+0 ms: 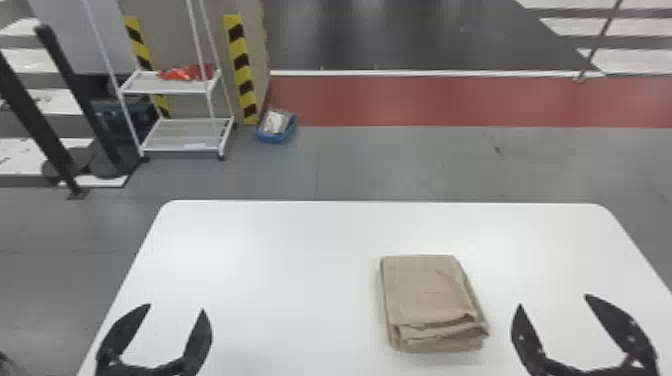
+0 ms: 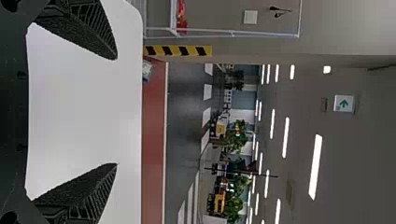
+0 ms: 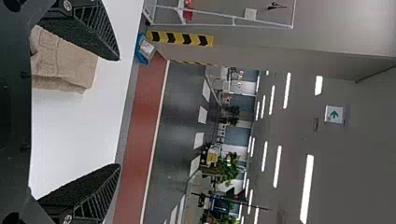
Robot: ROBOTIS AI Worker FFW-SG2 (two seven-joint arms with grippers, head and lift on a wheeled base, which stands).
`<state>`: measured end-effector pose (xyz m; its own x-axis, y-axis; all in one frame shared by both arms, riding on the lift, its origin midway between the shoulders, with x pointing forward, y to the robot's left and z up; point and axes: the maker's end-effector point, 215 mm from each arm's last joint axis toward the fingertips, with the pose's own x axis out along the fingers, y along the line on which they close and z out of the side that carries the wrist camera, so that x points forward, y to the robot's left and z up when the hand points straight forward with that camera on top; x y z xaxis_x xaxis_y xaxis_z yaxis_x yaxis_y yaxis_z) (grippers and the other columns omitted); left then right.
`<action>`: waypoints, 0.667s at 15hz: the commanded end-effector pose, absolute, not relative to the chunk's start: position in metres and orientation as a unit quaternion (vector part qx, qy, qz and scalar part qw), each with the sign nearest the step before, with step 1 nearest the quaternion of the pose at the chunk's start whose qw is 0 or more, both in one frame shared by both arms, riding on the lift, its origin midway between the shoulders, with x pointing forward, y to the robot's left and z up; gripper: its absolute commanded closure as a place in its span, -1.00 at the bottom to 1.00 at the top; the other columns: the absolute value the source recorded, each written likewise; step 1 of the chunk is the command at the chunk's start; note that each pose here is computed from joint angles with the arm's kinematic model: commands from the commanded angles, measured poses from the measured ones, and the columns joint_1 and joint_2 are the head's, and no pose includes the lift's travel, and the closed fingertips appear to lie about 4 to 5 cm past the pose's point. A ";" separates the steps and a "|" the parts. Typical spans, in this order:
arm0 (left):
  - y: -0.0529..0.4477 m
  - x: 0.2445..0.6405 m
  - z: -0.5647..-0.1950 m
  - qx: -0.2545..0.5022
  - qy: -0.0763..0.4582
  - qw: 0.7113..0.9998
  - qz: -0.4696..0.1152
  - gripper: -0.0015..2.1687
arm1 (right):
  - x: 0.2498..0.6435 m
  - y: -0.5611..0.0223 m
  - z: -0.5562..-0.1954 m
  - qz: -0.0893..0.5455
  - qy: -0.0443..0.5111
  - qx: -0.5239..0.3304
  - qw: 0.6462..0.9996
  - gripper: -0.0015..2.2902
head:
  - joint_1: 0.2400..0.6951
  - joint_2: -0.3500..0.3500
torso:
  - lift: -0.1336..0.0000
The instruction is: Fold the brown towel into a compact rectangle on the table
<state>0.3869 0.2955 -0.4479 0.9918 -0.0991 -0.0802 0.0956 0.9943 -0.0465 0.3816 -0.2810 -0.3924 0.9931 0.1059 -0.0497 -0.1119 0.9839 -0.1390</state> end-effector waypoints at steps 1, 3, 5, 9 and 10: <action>0.300 0.384 -0.448 -0.017 0.041 0.998 -0.046 -0.94 | 0.381 -0.278 -0.394 0.056 0.024 -0.068 0.996 -0.93 | 1.00 0.06 | 1.00; 0.299 0.383 -0.452 -0.018 0.044 0.998 -0.046 -0.94 | 0.382 -0.272 -0.396 0.061 0.026 -0.064 0.996 -0.93 | 1.00 0.08 | 1.00; 0.298 0.382 -0.454 -0.010 0.047 0.998 -0.049 -0.94 | 0.382 -0.268 -0.400 0.063 0.030 -0.061 0.996 -0.93 | 1.00 0.11 | 1.00; 0.301 0.382 -0.453 -0.009 0.047 0.998 -0.045 -0.94 | 0.381 -0.259 -0.403 0.070 0.035 -0.055 0.995 -0.93 | 1.00 0.14 | 1.00; 0.302 0.382 -0.452 -0.009 0.045 0.998 -0.045 -0.94 | 0.381 -0.260 -0.402 0.069 0.035 -0.056 0.995 -0.93 | 1.00 0.16 | 1.00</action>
